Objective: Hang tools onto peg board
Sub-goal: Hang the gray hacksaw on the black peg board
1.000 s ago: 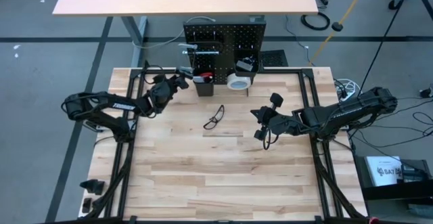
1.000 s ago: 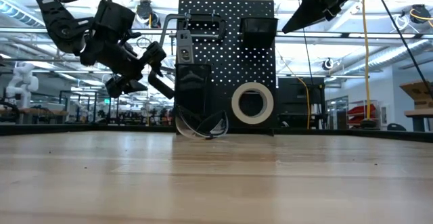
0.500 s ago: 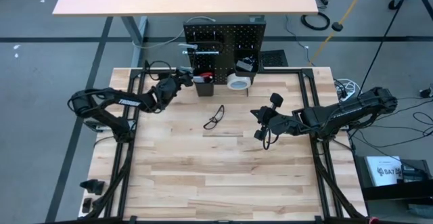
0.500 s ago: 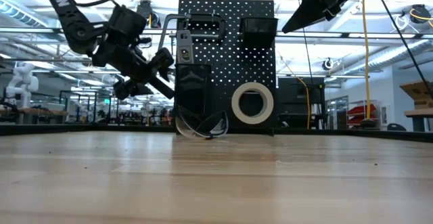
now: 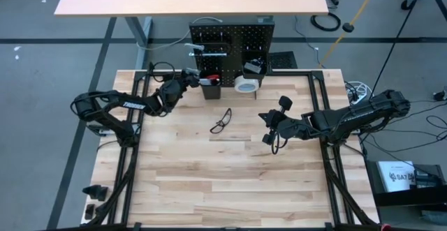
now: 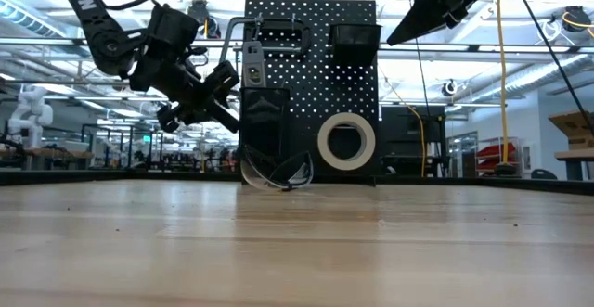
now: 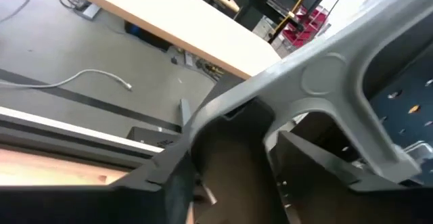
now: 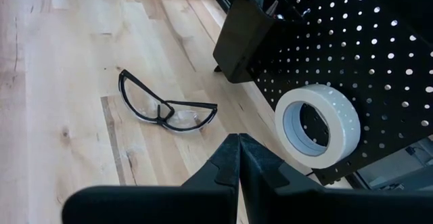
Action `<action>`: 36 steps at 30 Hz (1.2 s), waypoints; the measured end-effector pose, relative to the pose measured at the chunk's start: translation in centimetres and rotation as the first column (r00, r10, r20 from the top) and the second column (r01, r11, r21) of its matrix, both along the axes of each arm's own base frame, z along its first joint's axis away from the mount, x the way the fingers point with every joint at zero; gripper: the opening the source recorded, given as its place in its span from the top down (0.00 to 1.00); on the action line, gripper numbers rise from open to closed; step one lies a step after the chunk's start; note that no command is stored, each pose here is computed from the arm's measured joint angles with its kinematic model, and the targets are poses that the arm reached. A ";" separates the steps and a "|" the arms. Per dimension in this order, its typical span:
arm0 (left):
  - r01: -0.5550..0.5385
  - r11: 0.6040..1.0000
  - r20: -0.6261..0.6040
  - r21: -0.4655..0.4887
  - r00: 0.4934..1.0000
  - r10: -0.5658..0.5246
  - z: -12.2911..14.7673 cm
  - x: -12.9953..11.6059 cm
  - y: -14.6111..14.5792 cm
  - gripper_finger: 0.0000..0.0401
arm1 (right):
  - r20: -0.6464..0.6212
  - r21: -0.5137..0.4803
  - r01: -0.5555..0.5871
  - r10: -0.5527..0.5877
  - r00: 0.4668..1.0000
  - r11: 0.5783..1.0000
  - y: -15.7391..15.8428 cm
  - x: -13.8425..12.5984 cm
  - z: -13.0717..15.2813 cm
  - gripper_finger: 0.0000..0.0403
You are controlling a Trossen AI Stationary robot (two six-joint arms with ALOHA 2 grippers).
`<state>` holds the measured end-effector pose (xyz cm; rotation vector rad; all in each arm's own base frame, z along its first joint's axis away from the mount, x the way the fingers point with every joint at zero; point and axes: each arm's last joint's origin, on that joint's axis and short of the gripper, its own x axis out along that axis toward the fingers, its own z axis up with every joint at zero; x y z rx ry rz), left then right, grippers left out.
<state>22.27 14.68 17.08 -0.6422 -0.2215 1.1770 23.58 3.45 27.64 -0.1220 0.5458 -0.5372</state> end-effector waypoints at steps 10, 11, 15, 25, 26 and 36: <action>-0.007 1.000 0.009 0.001 1.000 0.007 0.1 0.0 0.0 0.68 | -0.001 -0.001 0.000 0.000 1.000 1.000 0.0 0.0 0.0 1.00; -0.007 1.000 0.006 0.001 1.000 0.007 0.1 0.0 0.0 0.68 | -0.001 -0.001 0.000 0.000 1.000 1.000 0.0 0.0 0.0 1.00; -0.005 1.000 -0.018 0.016 1.000 0.005 0.2 0.0 0.0 0.66 | -0.003 -0.002 0.000 0.000 1.000 1.000 0.0 0.0 0.0 1.00; -0.011 0.996 -0.047 0.084 0.999 0.015 1.9 -0.6 -0.3 0.67 | -0.003 -0.003 -0.001 0.001 1.000 1.000 0.0 0.0 0.0 1.00; -0.020 0.995 -0.046 0.096 0.999 0.025 2.2 -0.8 -0.4 0.68 | -0.004 -0.003 -0.001 0.001 1.000 1.000 0.0 0.0 0.0 1.00; -0.041 0.978 -0.055 0.203 0.997 0.053 5.1 -2.0 -1.0 0.68 | -0.003 -0.003 0.000 0.000 1.000 1.000 0.0 0.0 0.0 1.00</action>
